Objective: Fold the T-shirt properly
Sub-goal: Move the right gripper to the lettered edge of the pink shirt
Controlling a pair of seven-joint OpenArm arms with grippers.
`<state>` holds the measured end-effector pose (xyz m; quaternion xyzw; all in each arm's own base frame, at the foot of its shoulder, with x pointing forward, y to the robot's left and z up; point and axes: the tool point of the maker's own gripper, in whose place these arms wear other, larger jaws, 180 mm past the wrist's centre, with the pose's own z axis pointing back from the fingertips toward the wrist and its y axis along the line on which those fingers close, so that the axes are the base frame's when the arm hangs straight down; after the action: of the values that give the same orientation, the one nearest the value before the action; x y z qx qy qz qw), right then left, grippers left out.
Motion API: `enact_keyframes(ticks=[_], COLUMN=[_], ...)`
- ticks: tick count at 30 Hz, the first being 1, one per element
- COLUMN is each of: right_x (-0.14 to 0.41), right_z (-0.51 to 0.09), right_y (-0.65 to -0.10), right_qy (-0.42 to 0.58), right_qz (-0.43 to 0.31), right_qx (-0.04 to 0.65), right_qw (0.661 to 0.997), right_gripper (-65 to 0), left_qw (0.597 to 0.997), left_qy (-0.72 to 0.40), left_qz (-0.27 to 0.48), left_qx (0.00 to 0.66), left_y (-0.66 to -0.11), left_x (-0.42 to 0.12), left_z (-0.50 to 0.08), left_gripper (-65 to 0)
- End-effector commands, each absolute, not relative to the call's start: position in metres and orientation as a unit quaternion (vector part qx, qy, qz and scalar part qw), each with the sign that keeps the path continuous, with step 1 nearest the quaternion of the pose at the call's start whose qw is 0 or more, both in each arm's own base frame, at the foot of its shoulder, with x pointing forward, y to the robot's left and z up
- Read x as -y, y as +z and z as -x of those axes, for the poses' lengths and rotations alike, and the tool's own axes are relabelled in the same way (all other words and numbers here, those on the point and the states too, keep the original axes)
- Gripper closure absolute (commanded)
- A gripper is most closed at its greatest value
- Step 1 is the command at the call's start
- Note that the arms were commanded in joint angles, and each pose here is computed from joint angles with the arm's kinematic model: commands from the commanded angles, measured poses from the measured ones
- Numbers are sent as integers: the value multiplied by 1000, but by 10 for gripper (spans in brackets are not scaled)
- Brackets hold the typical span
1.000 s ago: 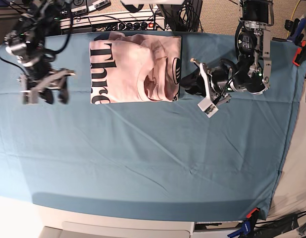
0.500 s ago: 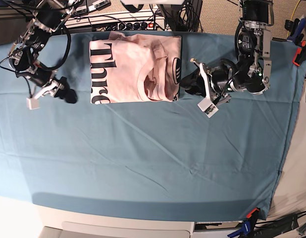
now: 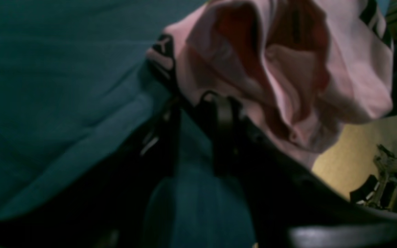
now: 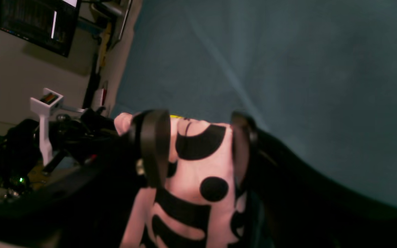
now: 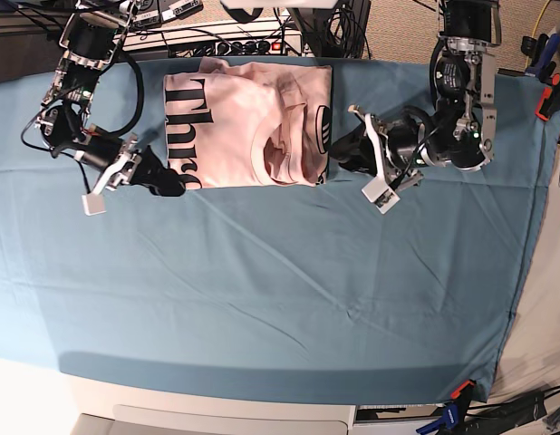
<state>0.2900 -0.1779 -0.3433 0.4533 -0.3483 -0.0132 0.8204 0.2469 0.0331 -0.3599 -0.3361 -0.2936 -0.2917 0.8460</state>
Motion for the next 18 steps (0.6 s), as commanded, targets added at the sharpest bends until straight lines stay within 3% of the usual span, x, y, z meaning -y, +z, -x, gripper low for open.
enact_keyframes(ticks=[1,6,14,18], right_x=[182,182,193,195], right_z=[-299,-299,-289,-288], right_y=[-329,-329,-363,-366], right_qy=[-4,-3,6,6], right_qz=[-454,-452,-383,-375], right_qx=[373,372,323,317], right_qw=[809,811,866,871], right_gripper=[-293,-292,-292,-292], left_qw=[840,861,865,872], left_qy=[-291,-255,-251,-233], left_qz=[337,329,327,325], left_qx=[310,292,287,280], left_y=[-352,-362,-365,-366], left_x=[-33,-38,-40,-42], left_z=[-252,-249,-246,-247], left_gripper=[-183,-289,-295,-295])
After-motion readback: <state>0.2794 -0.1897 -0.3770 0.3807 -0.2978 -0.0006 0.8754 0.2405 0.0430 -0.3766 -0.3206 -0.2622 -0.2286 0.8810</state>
